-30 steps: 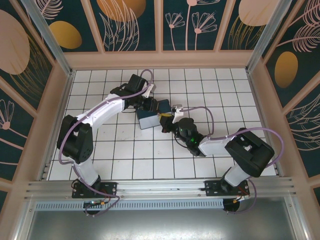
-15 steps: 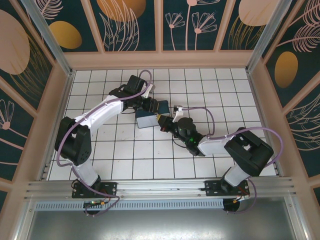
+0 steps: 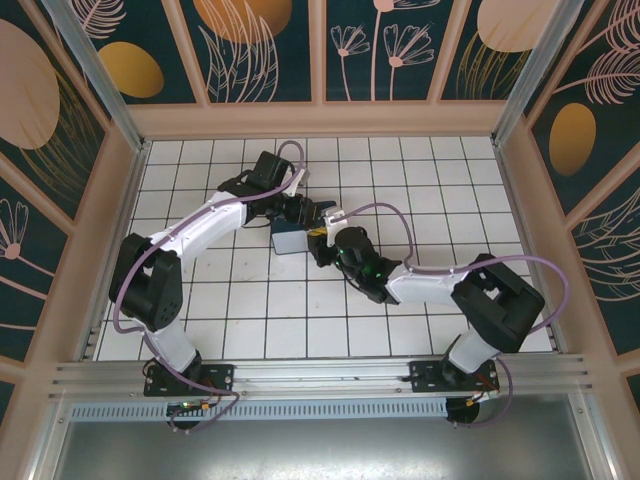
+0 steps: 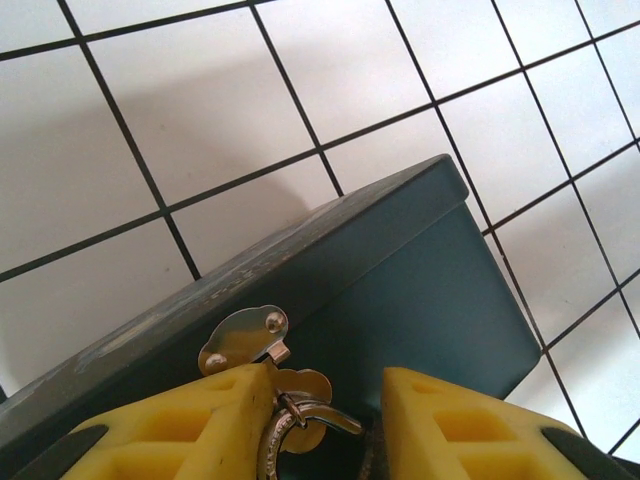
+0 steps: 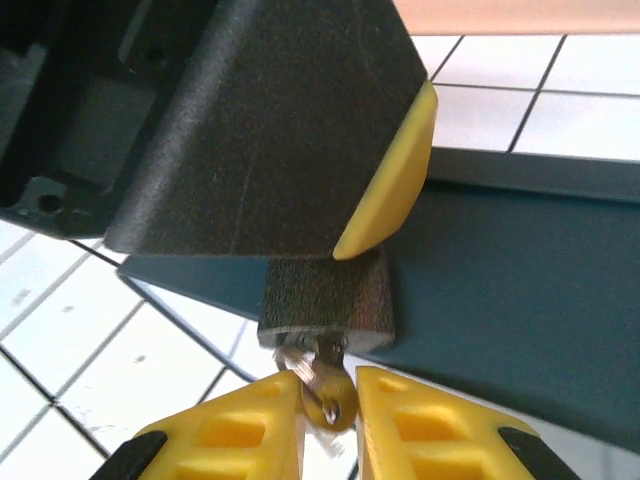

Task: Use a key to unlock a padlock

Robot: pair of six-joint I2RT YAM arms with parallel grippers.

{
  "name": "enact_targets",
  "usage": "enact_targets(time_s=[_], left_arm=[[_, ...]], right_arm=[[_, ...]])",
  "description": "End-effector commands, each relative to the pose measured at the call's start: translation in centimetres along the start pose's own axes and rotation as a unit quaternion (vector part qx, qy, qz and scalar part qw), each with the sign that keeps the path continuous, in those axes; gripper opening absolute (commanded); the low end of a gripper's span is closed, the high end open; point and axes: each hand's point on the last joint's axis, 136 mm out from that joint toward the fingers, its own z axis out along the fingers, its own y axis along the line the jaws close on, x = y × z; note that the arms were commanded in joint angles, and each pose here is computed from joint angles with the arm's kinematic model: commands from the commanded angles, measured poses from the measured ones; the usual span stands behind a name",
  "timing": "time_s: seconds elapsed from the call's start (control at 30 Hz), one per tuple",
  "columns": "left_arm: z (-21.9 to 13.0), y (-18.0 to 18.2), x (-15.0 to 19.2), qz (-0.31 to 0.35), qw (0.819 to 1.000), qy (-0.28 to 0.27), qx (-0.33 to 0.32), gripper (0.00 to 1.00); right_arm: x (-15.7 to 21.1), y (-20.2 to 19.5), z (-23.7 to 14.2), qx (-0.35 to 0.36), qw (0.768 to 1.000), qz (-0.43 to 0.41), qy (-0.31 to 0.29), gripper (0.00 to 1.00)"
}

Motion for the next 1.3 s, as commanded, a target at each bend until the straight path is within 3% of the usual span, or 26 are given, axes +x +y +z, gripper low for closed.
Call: enact_targets(time_s=[0.0, 0.1, 0.2, 0.33, 0.4, 0.5, 0.67, 0.97, 1.27], left_arm=[[1.6, -1.0, 6.4, -0.025, 0.993, 0.114, 0.033, 0.37], [1.7, -1.0, 6.7, -0.024, 0.992, 0.118, 0.034, 0.36], [1.6, -1.0, 6.8, -0.024, 0.992, 0.119, 0.035, 0.35], [1.4, -1.2, 6.8, -0.027, 0.992, 0.118, 0.038, 0.34], [1.4, -1.2, 6.9, -0.030, 0.992, 0.119, 0.040, 0.34], [1.3, -0.9, 6.8, -0.031, 0.993, 0.112, 0.030, 0.35], [1.0, -1.0, 5.9, -0.035, 0.994, 0.100, 0.031, 0.37], [1.3, -1.4, 5.9, -0.048, 0.993, 0.097, 0.046, 0.37], [-0.6, -2.1, 3.2, -0.075, 0.994, 0.038, 0.069, 0.42]], right_arm=[[0.4, -1.2, 0.7, 0.049, 0.995, -0.082, 0.014, 0.19], [0.5, -1.3, 1.0, 0.062, 0.991, -0.118, 0.017, 0.18], [0.1, -1.2, 1.3, 0.066, 0.988, -0.137, 0.015, 0.09], [-0.1, -0.9, 1.5, 0.058, 0.989, -0.137, 0.013, 0.00], [0.0, -0.7, 1.5, 0.053, 0.991, -0.122, 0.016, 0.00], [0.5, -0.5, 1.3, 0.040, 0.996, -0.074, 0.024, 0.00], [1.0, -1.0, 0.5, -0.003, 0.997, 0.076, 0.015, 0.00], [-0.4, -1.2, -0.4, -0.040, 0.973, 0.228, -0.027, 0.00], [0.3, -1.9, -1.4, -0.081, 0.929, 0.358, -0.043, 0.00]])
